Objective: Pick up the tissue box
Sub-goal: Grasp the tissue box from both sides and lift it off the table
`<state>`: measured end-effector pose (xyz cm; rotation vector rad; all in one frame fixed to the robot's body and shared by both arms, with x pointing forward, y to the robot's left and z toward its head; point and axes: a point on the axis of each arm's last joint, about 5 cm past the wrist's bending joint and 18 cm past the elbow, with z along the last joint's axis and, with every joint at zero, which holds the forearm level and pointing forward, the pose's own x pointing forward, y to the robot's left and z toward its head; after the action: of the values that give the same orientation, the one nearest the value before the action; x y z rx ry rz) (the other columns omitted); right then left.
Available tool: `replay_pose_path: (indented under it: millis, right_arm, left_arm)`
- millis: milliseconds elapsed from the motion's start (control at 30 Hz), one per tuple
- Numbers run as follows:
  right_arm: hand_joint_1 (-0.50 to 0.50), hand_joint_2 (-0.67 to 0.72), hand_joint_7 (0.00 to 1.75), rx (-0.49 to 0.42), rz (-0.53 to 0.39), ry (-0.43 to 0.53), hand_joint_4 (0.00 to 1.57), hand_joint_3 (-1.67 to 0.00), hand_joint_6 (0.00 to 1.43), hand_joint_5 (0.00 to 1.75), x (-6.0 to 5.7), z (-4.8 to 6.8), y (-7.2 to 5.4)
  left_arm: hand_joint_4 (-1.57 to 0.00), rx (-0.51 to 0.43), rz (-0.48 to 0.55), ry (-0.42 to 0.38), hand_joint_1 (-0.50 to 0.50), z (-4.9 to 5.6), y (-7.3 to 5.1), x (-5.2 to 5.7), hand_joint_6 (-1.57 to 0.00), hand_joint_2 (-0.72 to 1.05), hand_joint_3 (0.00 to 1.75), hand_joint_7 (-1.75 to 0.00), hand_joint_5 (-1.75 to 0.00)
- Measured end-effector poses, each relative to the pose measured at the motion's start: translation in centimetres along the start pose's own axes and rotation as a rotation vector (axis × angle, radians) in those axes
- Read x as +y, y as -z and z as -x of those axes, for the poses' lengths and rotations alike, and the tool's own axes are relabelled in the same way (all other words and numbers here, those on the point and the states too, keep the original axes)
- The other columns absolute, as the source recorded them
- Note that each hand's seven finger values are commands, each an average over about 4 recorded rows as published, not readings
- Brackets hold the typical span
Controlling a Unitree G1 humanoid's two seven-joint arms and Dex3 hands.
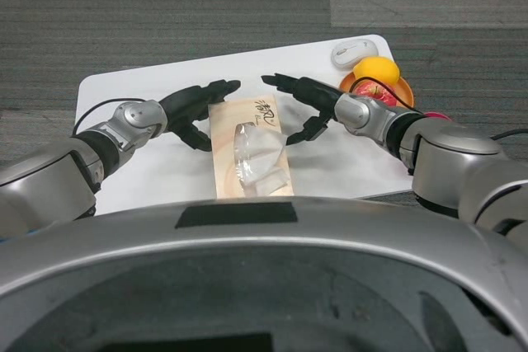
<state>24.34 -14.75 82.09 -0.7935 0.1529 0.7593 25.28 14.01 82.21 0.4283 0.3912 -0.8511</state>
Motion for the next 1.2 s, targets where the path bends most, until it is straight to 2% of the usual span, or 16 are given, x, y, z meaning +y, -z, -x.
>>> replay_pose_path:
  millis: [67,233,367,467,667,800,1033,1200]
  right_arm:
    - [-0.46,-0.48,0.00,0.000,-0.004,0.011,0.00,-0.40,0.00,0.00,-0.1,0.0,0.0]
    - [-0.46,-0.48,0.00,0.001,-0.013,0.039,0.00,-0.40,0.00,0.02,-0.2,0.0,0.0]
    - [-0.46,-0.48,0.00,0.001,-0.022,0.063,0.00,-0.32,0.00,0.00,-0.2,-0.1,-0.1]
    - [-0.46,-0.43,0.00,0.004,-0.030,0.089,0.00,-0.32,0.00,0.00,-0.2,-0.2,-0.1]
    - [-0.46,-0.41,0.00,0.013,-0.047,0.145,0.00,-0.32,0.00,0.10,-0.4,-0.3,-0.1]
    - [-0.46,-0.43,0.00,0.004,-0.032,0.179,0.00,-0.32,0.00,0.10,-1.3,-0.7,-0.6]
    - [-0.46,-0.41,0.03,0.015,-0.046,0.226,0.00,-0.32,0.00,0.10,-2.3,-0.7,-0.5]
    - [-0.46,-0.48,0.03,0.027,-0.055,0.198,0.00,-0.32,0.00,0.02,-2.5,-0.3,-0.1]
  left_arm:
    - [0.00,-0.006,0.018,-0.021,0.50,0.0,0.0,0.0,0.00,1.05,0.17,0.00,0.00]
    - [0.00,-0.017,0.068,-0.077,0.50,0.1,0.1,0.1,0.00,1.05,0.17,0.00,0.00]
    - [0.00,-0.031,0.122,-0.140,0.50,0.1,0.2,0.2,0.00,1.05,0.17,0.00,0.00]
    - [0.00,-0.042,0.154,-0.177,0.50,0.0,0.1,0.2,0.00,1.05,0.17,0.00,0.00]
    - [0.00,-0.062,0.217,-0.263,0.50,0.1,0.1,0.5,0.00,1.05,0.17,0.00,0.00]
    - [0.00,-0.074,0.248,-0.306,0.50,0.0,0.0,0.4,0.00,1.05,0.17,0.00,0.00]
    - [0.00,-0.061,0.251,-0.311,0.50,0.1,0.3,0.5,0.00,1.05,0.17,0.00,0.00]
    - [0.00,-0.044,0.220,-0.264,0.50,0.6,0.7,0.9,0.00,1.05,0.17,0.00,0.00]
